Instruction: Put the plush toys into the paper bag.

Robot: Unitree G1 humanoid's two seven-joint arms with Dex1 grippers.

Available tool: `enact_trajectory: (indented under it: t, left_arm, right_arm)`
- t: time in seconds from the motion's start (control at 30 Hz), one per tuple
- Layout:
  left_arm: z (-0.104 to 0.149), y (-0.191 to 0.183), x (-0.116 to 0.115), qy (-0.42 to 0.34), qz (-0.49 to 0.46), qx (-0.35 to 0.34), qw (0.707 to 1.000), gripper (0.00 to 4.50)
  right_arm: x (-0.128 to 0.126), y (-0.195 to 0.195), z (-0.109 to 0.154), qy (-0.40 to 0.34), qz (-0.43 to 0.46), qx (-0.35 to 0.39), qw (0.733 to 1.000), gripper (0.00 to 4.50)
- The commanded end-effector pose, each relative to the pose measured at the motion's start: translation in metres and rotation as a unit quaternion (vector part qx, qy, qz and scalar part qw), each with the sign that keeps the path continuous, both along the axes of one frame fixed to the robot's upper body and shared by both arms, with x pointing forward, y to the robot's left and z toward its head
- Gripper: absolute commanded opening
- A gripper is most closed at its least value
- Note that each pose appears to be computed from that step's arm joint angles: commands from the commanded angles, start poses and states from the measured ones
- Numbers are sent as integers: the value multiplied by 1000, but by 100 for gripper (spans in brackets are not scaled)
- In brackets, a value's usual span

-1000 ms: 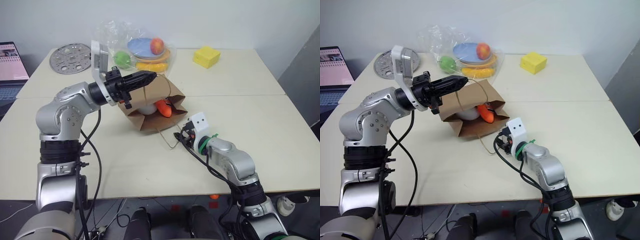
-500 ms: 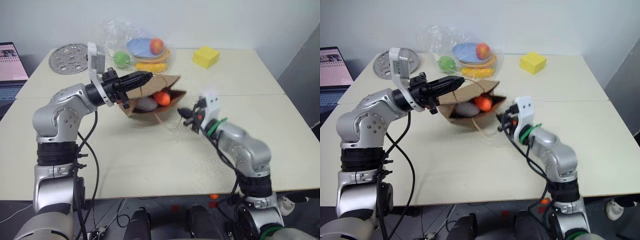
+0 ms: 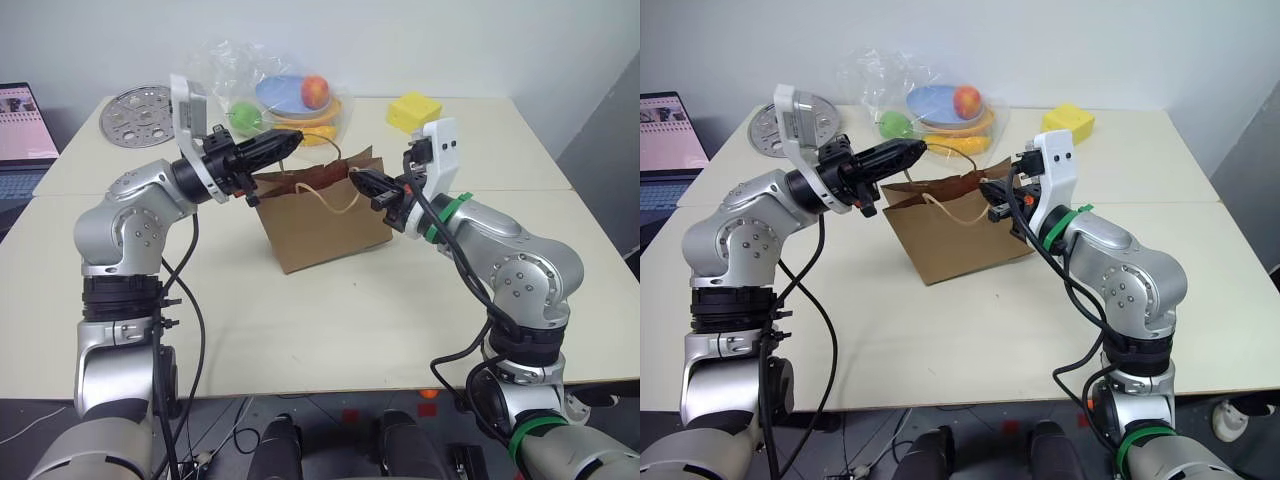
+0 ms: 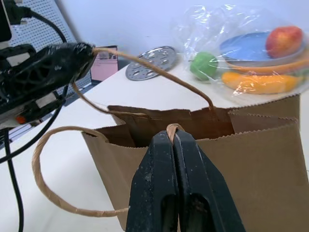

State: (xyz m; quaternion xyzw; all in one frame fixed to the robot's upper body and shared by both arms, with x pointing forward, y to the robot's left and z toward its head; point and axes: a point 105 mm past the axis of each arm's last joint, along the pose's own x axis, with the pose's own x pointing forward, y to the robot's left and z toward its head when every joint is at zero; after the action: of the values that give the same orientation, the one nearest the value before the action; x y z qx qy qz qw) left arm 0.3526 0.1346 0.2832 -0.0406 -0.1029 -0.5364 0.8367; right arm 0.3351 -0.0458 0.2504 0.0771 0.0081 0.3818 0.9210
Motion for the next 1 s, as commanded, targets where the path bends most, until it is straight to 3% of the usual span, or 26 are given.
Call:
enact_trajectory:
  t: [0.03, 0.2, 0.27, 0.3, 0.5, 0.67, 0.8, 0.9, 1.0]
  left_arm:
    - [-1, -2, -4, -19, 0, 29, 999, 0]
    - [-3, -6, -3, -7, 0, 22, 1000, 0]
    - [-5, -9, -3, -12, -3, 28, 1000, 0]
    - [-2, -5, -2, -14, 3, 25, 1000, 22]
    - [15, 38, -8, -36, 54, 27, 997, 185]
    - [3, 64, -14, -41, 89, 56, 994, 339]
    - [-22, 65, -23, -41, 71, 107, 991, 444]
    - [-31, 63, -22, -43, 68, 116, 990, 444]
    - [-53, 60, -12, -44, 73, 147, 985, 444]
  right_arm:
    - [0, -3, -5, 5, -12, -10, 1000, 4]
    - [7, -7, -16, 13, -38, -35, 999, 4]
    - [11, -9, -19, 12, -49, -40, 998, 41]
    - [10, -9, -19, 10, -45, -37, 998, 61]
    - [2, -22, 5, -28, -27, -25, 999, 274]
    - [-4, -34, 22, -57, -13, -45, 997, 449]
    - [-7, -40, 34, -75, 3, -61, 995, 450]
    - [-7, -40, 40, -87, 9, -73, 994, 450]
    - [-22, -28, 51, -100, 76, -74, 989, 450]
